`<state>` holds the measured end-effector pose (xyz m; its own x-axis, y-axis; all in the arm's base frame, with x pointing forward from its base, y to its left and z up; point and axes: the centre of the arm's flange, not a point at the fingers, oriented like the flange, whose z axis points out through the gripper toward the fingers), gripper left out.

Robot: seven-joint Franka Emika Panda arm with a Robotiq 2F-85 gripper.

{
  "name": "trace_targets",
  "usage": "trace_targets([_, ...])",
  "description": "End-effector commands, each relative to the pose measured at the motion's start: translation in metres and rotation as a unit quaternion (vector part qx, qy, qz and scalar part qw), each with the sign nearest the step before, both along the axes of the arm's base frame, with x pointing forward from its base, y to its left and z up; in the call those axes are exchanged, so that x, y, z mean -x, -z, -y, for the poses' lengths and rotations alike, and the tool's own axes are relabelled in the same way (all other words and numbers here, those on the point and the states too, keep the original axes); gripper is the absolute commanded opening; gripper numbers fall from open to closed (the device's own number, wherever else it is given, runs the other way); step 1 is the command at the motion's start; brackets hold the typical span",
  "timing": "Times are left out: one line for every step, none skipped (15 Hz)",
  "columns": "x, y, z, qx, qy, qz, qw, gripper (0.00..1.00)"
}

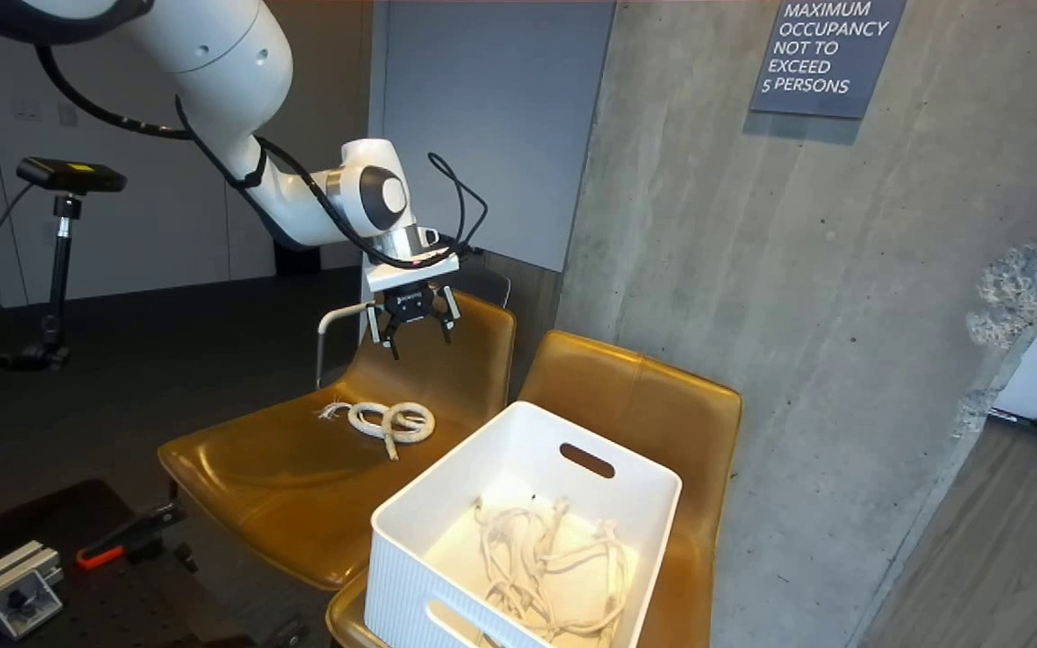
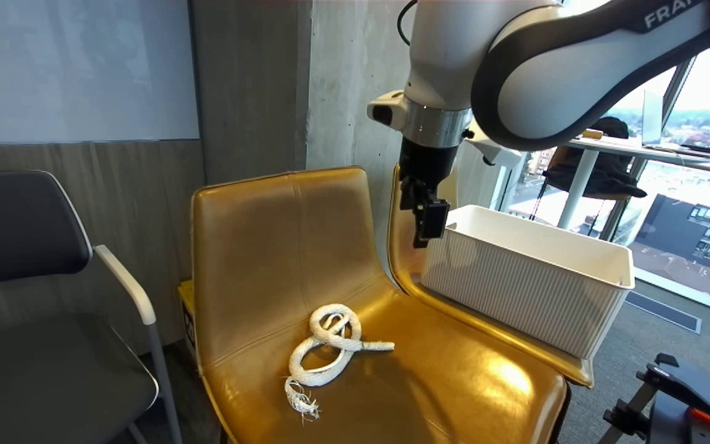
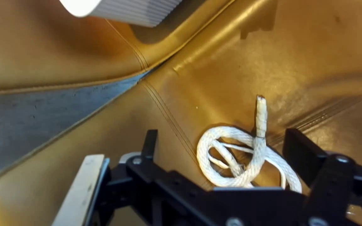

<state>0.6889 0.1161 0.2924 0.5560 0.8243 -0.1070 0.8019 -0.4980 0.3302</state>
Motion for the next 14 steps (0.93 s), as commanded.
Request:
trace_targets([-0.022, 0.043, -0.03, -0.031, -0.032, 0.025, 0.9987, 1.0])
trace_targets([-0.026, 0.059, -0.039, -0.04, -0.038, 0.025, 0.9981, 1.0])
trace_targets([-0.03, 0.072, -0.046, -0.048, -0.043, 0.024, 0.9976, 1.0])
trace_targets([-0.034, 0.088, -0.054, -0.057, -0.047, 0.022, 0.9971, 1.0])
trace_targets([-0.036, 0.099, -0.06, -0.064, -0.05, 0.019, 0.9965, 1.0])
trace_targets([-0.038, 0.113, -0.068, -0.069, -0.053, 0.016, 0.996, 1.0])
trace_targets([-0.041, 0.123, -0.073, -0.074, -0.055, 0.011, 0.9957, 1.0])
trace_targets([-0.043, 0.132, -0.078, -0.076, -0.056, 0.006, 0.9955, 1.0])
trace_targets([-0.046, 0.143, -0.082, -0.08, -0.056, 0.002, 0.9952, 1.0])
trace_targets([-0.047, 0.151, -0.084, -0.083, -0.057, -0.003, 0.9949, 1.0])
trace_targets([-0.05, 0.161, -0.088, -0.087, -0.057, -0.008, 0.9945, 1.0])
trace_targets([-0.051, 0.167, -0.09, -0.09, -0.058, -0.012, 0.9942, 1.0])
trace_targets([-0.051, 0.177, -0.092, -0.092, -0.058, -0.017, 0.9939, 1.0])
trace_targets([-0.052, 0.186, -0.093, -0.093, -0.058, -0.022, 0.9937, 1.0])
